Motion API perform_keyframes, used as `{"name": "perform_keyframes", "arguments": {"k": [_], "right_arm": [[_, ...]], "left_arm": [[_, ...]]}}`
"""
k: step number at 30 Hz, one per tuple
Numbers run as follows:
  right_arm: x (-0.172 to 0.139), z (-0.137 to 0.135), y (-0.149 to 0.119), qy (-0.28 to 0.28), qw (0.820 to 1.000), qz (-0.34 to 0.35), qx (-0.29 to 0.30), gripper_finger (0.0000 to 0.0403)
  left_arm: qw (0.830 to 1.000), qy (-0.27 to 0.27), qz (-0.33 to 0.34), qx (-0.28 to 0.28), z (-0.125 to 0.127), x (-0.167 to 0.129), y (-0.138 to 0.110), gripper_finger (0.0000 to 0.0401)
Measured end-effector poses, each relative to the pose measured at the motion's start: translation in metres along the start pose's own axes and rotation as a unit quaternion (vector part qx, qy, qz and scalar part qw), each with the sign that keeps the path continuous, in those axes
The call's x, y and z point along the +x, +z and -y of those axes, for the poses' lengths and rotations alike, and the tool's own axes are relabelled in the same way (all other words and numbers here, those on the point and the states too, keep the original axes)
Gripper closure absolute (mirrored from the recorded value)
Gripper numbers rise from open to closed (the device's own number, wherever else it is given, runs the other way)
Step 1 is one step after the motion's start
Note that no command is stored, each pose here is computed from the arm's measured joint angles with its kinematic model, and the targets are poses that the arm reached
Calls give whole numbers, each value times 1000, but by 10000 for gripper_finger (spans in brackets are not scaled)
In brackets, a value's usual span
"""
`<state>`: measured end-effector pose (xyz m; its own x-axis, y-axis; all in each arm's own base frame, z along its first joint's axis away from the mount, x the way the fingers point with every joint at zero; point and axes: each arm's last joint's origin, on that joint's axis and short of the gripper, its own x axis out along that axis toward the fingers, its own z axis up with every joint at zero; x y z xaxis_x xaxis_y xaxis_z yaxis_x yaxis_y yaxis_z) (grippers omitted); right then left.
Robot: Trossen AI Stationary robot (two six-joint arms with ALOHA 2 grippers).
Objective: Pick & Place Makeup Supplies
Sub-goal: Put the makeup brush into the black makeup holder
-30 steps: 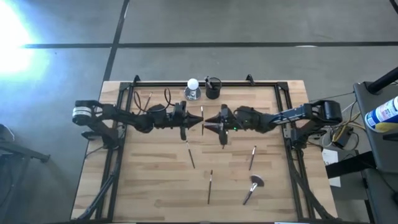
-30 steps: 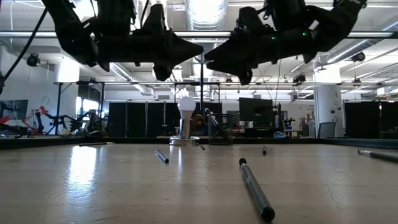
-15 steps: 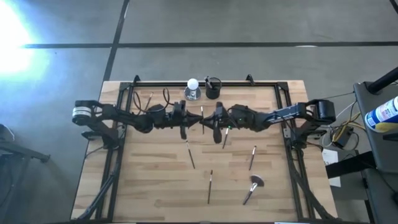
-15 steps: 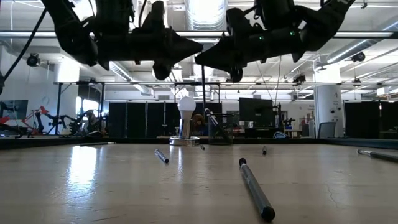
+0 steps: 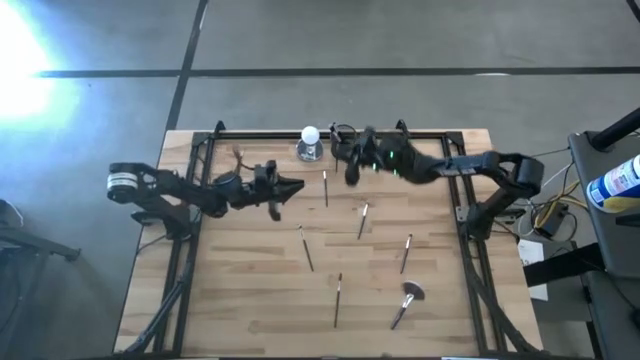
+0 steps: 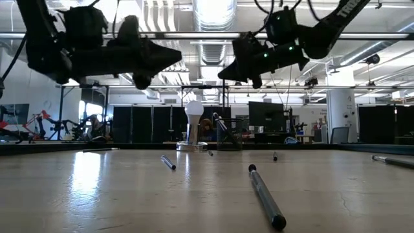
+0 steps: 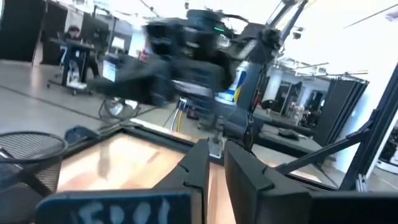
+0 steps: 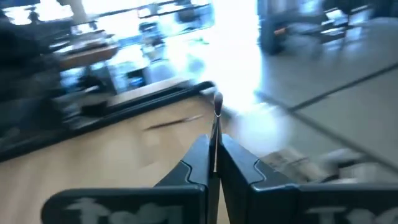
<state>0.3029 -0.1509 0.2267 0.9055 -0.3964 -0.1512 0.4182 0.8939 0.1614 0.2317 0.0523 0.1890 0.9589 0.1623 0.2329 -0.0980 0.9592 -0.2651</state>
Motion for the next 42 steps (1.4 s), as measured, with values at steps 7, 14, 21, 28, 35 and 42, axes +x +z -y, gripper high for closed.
{"name": "perform_keyframes", "arguments": {"k": [7, 14, 21, 28, 35, 42], "right_arm": [[29, 77, 25, -105, 994, -26, -25, 390], [58, 116, 10, -123, 988, -94, 15, 390], [62, 106, -3, -112, 985, -127, 38, 390], [61, 101, -8, -113, 980, -152, 54, 370], [61, 101, -4, -121, 973, -185, 66, 309], [58, 89, 14, -138, 972, -178, 60, 304]], "left_arm": [[1000, 7, -16, 2, -2, -19, -11, 358], [1000, 12, -24, 3, -3, -23, -14, 358], [999, 14, -31, 9, -4, -25, -16, 358], [999, 15, -33, 9, -4, -25, -16, 358], [999, 16, -34, -1, -4, -26, -17, 358], [999, 16, -36, -2, -4, -26, -17, 358]]}}
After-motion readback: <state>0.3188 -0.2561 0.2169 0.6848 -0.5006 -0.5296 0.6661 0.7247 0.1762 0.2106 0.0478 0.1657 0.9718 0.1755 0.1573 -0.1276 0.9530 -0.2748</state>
